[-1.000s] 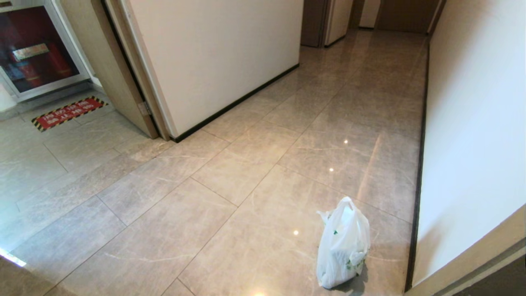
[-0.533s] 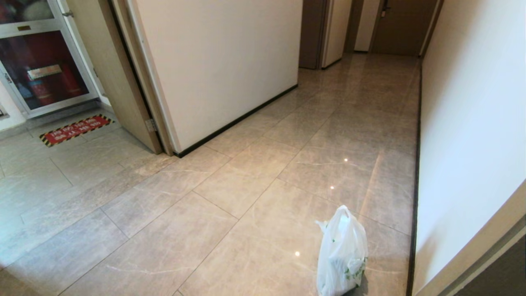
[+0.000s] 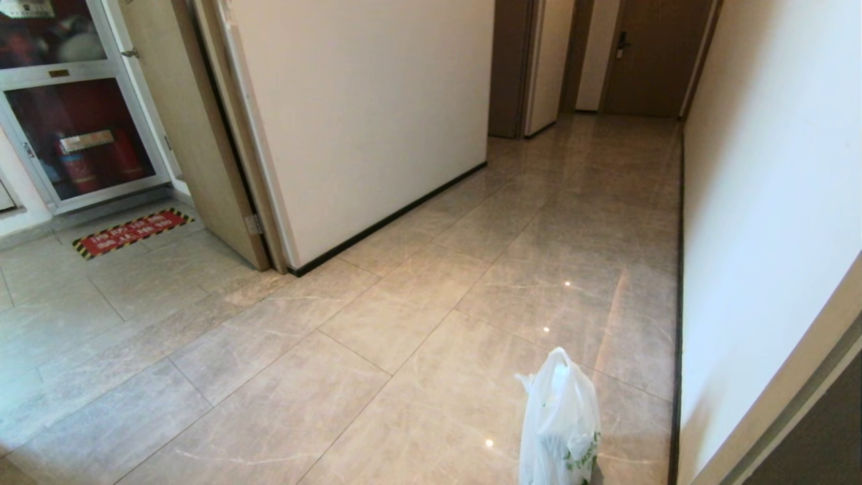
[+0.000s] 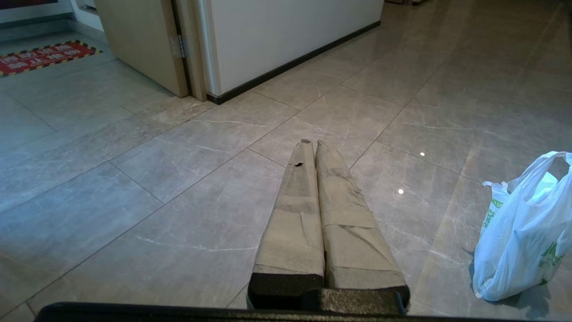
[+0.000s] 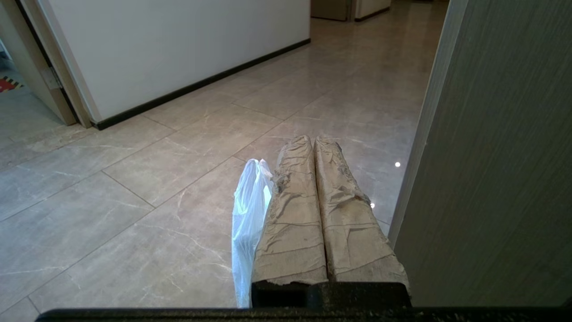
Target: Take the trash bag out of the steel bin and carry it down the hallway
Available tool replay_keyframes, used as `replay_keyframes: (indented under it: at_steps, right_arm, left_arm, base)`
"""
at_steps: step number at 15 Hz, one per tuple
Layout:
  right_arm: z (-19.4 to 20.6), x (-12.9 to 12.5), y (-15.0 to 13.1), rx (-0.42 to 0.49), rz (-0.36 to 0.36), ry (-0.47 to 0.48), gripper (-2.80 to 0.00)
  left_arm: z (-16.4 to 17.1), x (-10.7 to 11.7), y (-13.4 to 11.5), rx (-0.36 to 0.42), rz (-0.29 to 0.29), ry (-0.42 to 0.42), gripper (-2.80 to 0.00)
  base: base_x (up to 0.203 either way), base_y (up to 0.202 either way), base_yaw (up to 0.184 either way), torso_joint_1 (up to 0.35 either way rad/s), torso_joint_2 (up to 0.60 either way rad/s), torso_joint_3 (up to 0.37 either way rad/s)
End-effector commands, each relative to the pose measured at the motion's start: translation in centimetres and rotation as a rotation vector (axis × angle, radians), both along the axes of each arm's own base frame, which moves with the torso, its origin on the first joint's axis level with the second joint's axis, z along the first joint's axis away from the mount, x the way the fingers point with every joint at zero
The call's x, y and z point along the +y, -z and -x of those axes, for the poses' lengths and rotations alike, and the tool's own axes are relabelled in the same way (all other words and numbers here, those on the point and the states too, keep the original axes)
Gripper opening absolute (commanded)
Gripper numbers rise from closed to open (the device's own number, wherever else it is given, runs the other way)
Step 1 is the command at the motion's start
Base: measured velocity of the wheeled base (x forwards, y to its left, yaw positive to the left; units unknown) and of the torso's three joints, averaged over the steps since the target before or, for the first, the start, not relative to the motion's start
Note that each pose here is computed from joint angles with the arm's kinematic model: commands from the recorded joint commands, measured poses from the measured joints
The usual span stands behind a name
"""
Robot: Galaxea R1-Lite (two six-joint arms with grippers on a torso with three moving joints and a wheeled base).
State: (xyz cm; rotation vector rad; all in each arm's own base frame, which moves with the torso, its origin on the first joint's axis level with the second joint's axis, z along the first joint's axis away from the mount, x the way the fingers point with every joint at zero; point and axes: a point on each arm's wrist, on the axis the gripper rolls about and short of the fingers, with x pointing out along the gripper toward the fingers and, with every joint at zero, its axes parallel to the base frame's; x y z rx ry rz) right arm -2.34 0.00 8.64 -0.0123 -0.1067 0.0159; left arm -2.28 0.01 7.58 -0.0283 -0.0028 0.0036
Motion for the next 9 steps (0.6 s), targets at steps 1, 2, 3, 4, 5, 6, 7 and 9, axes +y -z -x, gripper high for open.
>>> replay_keyframes:
  at_steps: [1, 2, 3, 4, 5, 6, 7, 9]
  right_arm:
    - [-0.33, 0.0, 1.11, 0.04, 0.0, -0.001, -2.8]
    - [-0.33, 0.0, 1.11, 0.041, 0.0, 0.0, -2.8]
    - [-0.32, 0.0, 1.12, 0.041, 0.0, 0.0, -2.8]
    - [-0.32, 0.0, 1.11, 0.039, 0.003, 0.0, -2.8]
    - [-0.32, 0.0, 1.11, 0.039, 0.003, 0.0, -2.8]
    - [-0.33, 0.0, 1.1, 0.04, 0.003, 0.0, -2.8]
    - [-0.32, 0.01, 1.11, 0.039, 0.003, -0.002, -2.8]
    - [-0.32, 0.0, 1.11, 0.039, 0.008, 0.0, -2.8]
  left_arm:
    - [0.0, 0.0, 0.0, 0.0, 0.001, 0.001, -2.8]
    - [0.0, 0.0, 0.01, 0.0, 0.001, 0.001, -2.8]
    - [-0.01, 0.0, 0.04, 0.001, 0.001, 0.001, -2.8]
    - [-0.01, 0.0, 0.02, 0.0, 0.001, 0.001, -2.8]
    - [-0.01, 0.0, 0.04, 0.001, 0.001, 0.001, -2.8]
    - [-0.01, 0.0, 0.04, 0.001, 0.001, 0.001, -2.8]
    - [0.0, 0.0, 0.0, 0.0, 0.001, -0.001, -2.8]
    - [-0.01, 0.0, 0.04, 0.001, 0.001, 0.001, -2.8]
  base:
    - [0.0, 0.0, 0.0, 0.0, 0.0, 0.0]
    - [0.0, 0.0, 0.0, 0.0, 0.0, 0.0]
    - [0.0, 0.0, 0.0, 0.0, 0.0, 0.0]
    - [0.0, 0.0, 0.0, 0.0, 0.0, 0.0]
    - [0.0, 0.0, 0.0, 0.0, 0.0, 0.0]
    - [0.0, 0.0, 0.0, 0.0, 0.0, 0.0]
    - [0.0, 0.0, 0.0, 0.0, 0.0, 0.0]
    - [0.0, 0.0, 0.0, 0.0, 0.0, 0.0]
